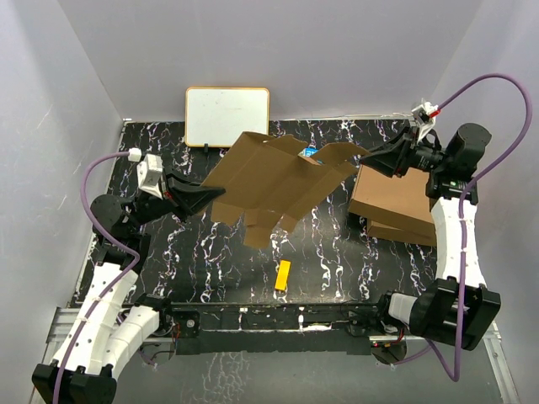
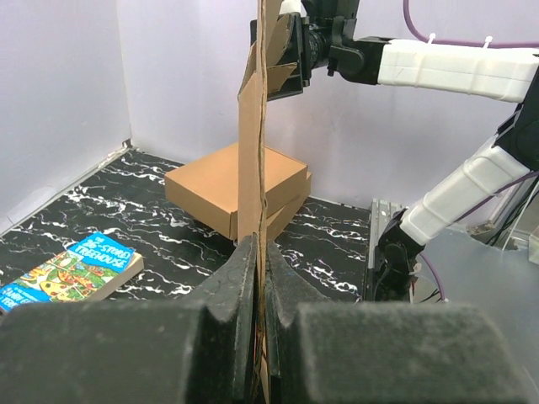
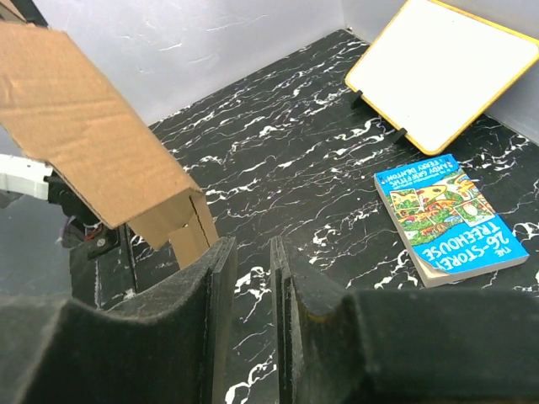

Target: Fold the paper box

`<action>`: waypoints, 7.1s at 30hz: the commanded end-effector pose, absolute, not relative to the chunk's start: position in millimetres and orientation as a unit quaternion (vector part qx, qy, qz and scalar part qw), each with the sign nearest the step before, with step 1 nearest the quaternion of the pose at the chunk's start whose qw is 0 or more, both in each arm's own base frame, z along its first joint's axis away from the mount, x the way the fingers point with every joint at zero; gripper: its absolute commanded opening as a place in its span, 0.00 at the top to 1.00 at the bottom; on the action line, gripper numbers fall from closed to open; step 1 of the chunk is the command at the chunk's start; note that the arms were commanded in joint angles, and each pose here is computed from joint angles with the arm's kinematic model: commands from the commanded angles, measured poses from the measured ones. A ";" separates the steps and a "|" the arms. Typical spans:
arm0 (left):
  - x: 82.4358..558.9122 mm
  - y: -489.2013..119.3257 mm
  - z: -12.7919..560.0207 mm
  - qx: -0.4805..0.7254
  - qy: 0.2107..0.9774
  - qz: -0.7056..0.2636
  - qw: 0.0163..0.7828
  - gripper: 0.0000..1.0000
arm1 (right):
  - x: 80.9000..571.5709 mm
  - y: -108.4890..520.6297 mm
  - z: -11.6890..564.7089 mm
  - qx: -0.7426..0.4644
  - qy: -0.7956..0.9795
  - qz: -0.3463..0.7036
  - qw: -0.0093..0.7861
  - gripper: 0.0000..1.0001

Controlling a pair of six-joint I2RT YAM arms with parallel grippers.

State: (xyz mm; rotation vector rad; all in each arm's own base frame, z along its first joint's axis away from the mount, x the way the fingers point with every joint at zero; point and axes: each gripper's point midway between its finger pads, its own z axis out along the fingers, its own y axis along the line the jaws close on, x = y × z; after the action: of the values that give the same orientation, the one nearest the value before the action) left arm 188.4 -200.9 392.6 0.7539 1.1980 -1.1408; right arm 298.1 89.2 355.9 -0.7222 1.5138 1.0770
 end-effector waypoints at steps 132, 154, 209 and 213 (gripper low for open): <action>211.5 -194.6 422.1 0.370 0.502 -0.405 0.669 1.00 | 258.2 129.6 341.3 -0.370 0.605 0.504 0.494 0.56; 221.6 -191.9 415.2 0.367 0.519 -0.385 0.669 1.00 | 264.6 125.9 331.5 -0.346 0.624 0.492 0.499 0.54; 221.7 -190.4 422.3 0.356 0.507 -0.385 0.684 1.00 | 296.7 93.2 270.8 -0.296 0.692 0.374 0.541 0.32; 220.0 -190.2 420.7 0.355 0.508 -0.386 0.683 1.00 | 310.4 74.7 274.3 -0.250 0.707 0.374 0.546 0.38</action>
State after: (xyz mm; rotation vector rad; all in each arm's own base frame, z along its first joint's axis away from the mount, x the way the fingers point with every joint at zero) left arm 226.0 -194.2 407.8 0.7967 1.1902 -0.9051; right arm 294.6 95.4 271.3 -0.6537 1.6662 0.9849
